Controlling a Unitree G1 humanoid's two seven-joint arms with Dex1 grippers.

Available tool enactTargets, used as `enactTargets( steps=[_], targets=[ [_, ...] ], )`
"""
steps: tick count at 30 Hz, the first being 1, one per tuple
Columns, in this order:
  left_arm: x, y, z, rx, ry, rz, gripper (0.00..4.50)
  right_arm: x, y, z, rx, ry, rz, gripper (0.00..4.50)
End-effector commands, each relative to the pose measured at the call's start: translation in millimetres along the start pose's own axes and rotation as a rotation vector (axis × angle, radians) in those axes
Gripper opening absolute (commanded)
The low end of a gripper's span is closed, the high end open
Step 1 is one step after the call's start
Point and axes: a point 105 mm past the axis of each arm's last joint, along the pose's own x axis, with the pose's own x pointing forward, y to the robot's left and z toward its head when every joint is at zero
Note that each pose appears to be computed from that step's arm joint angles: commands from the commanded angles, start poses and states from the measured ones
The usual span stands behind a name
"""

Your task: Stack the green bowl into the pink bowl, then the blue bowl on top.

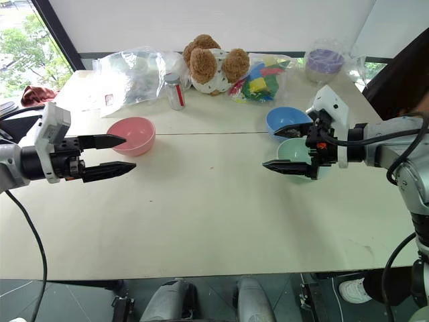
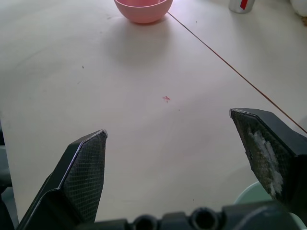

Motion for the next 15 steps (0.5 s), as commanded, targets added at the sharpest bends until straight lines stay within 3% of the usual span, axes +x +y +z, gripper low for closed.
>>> enactTargets(
  steps=[1,15],
  targets=[
    [0.6,-5.4,3.2,0.031,0.008,-0.013,4.43,-1.3,-0.5,8.3,-0.040,-0.017,-0.004,4.50],
    [4.5,-11.7,3.2,0.033,-0.006,-0.019,4.43,3.0,-3.9,4.8,-0.023,-0.018,-0.006,4.50]
  ],
)
